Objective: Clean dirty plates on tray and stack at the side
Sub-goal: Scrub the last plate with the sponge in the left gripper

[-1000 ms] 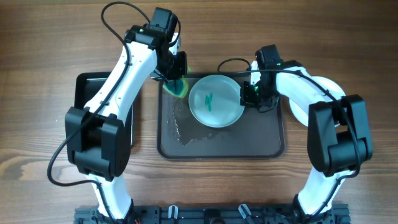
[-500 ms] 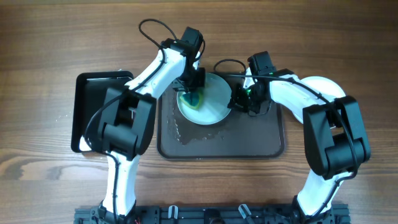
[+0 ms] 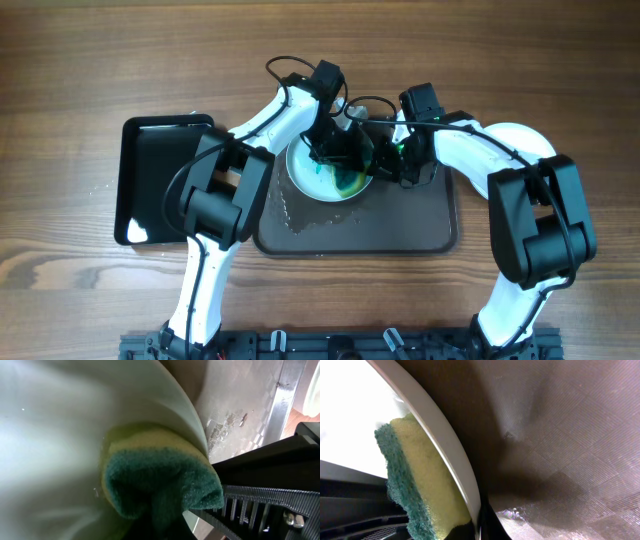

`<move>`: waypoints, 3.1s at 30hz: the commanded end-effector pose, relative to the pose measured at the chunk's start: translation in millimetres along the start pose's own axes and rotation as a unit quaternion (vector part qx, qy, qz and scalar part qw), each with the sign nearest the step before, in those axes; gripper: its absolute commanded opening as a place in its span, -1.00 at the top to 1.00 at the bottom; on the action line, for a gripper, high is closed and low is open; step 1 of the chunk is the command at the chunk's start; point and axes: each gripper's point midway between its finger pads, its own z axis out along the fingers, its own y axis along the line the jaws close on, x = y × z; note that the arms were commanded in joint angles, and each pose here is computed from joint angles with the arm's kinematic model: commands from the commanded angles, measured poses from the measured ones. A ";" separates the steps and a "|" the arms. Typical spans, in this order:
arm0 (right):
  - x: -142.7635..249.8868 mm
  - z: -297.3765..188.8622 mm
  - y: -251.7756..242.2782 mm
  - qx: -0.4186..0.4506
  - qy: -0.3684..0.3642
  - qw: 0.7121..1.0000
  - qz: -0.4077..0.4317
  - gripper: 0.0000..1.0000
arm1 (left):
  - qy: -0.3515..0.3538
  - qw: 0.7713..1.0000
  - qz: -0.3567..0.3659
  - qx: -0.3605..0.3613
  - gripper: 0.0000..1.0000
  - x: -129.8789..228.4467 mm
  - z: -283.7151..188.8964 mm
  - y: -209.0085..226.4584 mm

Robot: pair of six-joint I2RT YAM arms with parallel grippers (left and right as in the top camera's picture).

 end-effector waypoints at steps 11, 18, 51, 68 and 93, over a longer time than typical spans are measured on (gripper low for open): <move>15.6 20.8 -29.9 0.049 0.023 0.998 0.022 0.91 | -0.129 0.851 -0.231 -0.454 0.92 8.3 -100.0 165.7; 15.9 20.7 -29.9 0.049 0.023 0.998 0.022 0.91 | 0.039 0.997 0.046 -0.041 0.92 25.8 -8.5 18.5; 16.2 20.6 -30.4 0.050 0.024 0.998 0.023 0.91 | -0.184 0.843 -0.289 -0.415 0.92 -7.0 -90.5 156.5; 16.5 20.2 -31.2 0.050 0.025 0.998 0.024 0.91 | 0.008 0.998 0.028 -0.052 0.92 10.0 -6.5 18.5; 16.8 20.2 -31.5 0.051 0.026 0.998 0.024 0.92 | -0.057 0.957 -0.141 -0.246 0.92 -0.6 -38.8 98.4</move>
